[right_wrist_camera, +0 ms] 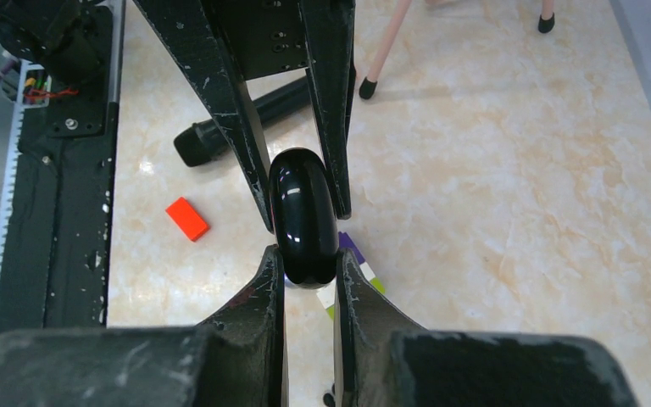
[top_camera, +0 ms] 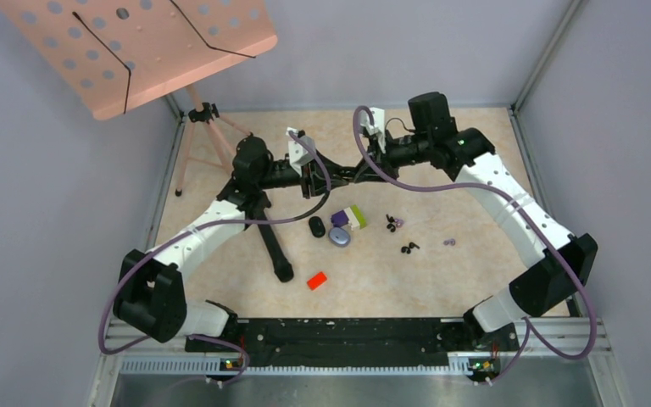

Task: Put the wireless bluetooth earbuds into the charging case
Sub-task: Open the charging case.

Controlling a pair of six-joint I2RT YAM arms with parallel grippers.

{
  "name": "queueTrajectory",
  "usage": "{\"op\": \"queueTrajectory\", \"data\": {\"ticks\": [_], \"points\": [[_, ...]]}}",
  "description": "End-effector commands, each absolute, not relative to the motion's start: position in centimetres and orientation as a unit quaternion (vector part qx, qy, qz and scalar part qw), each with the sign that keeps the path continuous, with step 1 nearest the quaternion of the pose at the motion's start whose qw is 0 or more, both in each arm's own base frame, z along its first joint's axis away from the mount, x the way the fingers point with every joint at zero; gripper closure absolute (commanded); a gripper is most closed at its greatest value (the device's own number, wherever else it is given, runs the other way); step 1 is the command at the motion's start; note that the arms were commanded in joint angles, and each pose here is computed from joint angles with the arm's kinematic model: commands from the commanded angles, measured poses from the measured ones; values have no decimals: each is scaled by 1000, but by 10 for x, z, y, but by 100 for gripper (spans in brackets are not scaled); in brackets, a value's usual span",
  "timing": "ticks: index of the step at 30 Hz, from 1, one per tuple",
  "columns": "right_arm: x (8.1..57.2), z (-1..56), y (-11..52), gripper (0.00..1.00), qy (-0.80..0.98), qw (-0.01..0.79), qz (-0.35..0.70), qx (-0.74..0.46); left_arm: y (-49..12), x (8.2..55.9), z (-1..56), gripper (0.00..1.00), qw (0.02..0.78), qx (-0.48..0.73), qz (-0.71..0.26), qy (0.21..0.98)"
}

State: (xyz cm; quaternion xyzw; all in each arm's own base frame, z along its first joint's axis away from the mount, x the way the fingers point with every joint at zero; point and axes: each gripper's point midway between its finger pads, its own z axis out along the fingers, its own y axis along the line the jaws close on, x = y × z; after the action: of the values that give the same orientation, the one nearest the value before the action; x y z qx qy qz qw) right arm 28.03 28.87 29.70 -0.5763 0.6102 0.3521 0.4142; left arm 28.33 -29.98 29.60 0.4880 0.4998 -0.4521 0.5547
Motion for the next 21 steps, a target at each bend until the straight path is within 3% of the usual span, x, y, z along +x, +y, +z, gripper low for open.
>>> {"op": "queueTrajectory", "data": {"ticks": [1, 4, 21], "points": [[283, 322, 290, 100, 583, 452, 308, -601, -305, 285, 313, 69, 580, 488, -443, 479], [283, 323, 291, 100, 583, 454, 305, -601, -306, 286, 312, 71, 580, 489, -442, 479], [286, 325, 292, 100, 591, 456, 296, -596, -308, 294, 298, 56, 577, 473, -436, 504]]}}
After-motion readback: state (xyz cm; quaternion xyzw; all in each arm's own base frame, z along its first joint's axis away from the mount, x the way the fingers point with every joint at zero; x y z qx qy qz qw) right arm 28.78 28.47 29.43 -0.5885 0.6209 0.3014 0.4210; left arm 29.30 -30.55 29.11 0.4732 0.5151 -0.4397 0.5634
